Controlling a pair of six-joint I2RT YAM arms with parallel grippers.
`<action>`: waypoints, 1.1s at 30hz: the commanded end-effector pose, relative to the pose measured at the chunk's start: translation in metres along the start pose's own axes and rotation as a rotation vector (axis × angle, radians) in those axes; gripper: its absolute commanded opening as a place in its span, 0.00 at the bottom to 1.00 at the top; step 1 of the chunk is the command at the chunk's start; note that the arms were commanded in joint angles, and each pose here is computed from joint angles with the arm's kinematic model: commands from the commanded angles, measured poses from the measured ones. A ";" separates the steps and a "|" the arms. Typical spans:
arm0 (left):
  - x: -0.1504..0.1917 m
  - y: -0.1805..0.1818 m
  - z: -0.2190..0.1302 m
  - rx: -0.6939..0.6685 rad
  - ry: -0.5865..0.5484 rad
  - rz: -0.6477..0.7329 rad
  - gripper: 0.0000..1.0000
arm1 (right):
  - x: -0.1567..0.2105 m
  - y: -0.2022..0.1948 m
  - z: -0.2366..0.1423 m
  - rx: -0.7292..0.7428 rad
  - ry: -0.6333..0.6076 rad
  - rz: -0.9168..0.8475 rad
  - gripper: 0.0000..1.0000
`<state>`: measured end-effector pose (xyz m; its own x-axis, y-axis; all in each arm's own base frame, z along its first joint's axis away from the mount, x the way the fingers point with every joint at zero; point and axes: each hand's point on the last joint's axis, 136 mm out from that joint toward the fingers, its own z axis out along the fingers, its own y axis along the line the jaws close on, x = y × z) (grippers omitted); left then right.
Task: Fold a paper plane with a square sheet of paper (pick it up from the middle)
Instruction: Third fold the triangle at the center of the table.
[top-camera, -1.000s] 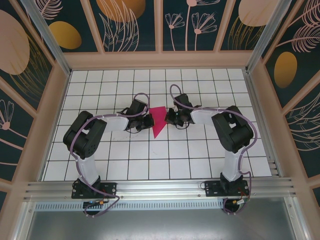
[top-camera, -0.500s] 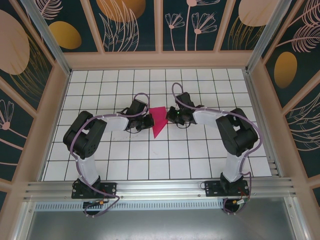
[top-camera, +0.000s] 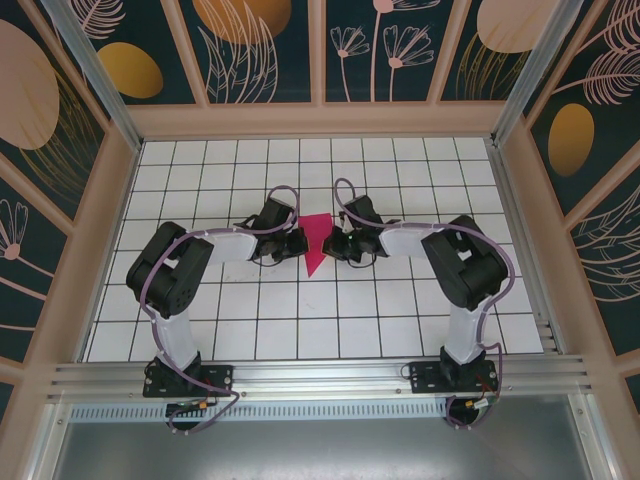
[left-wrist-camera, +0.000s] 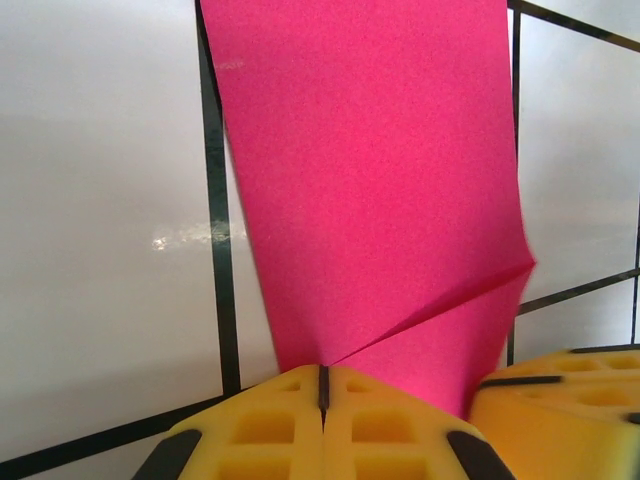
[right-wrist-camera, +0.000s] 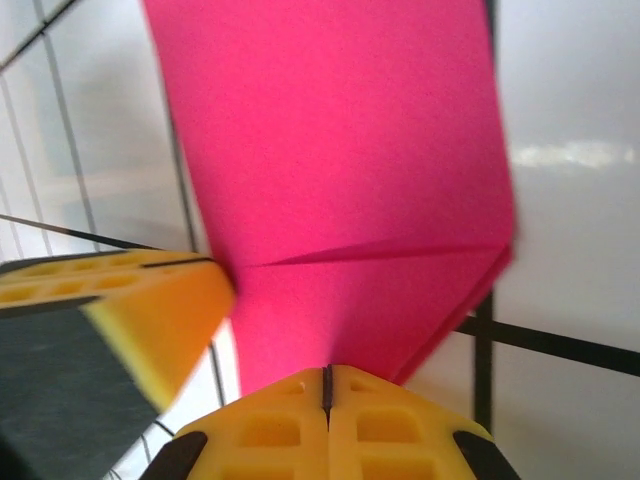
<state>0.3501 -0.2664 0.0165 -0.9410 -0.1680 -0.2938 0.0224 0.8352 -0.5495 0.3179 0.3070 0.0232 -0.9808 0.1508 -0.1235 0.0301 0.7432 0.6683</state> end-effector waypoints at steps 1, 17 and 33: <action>-0.005 0.004 0.000 -0.039 0.009 0.011 0.00 | 0.007 -0.016 0.006 0.028 0.014 0.036 0.00; 0.012 -0.060 -0.058 0.268 -0.051 -0.020 0.08 | 0.006 -0.029 0.004 0.075 -0.035 0.119 0.00; 0.053 -0.021 -0.010 0.104 0.053 -0.052 0.00 | 0.007 -0.033 0.007 0.090 -0.023 0.134 0.00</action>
<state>0.2944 -0.2947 0.0306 -0.9627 -0.1632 -0.2159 0.0268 0.7361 -0.6763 0.3180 0.3042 0.0182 -0.9695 0.2305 -0.0829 0.1119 0.7178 0.6872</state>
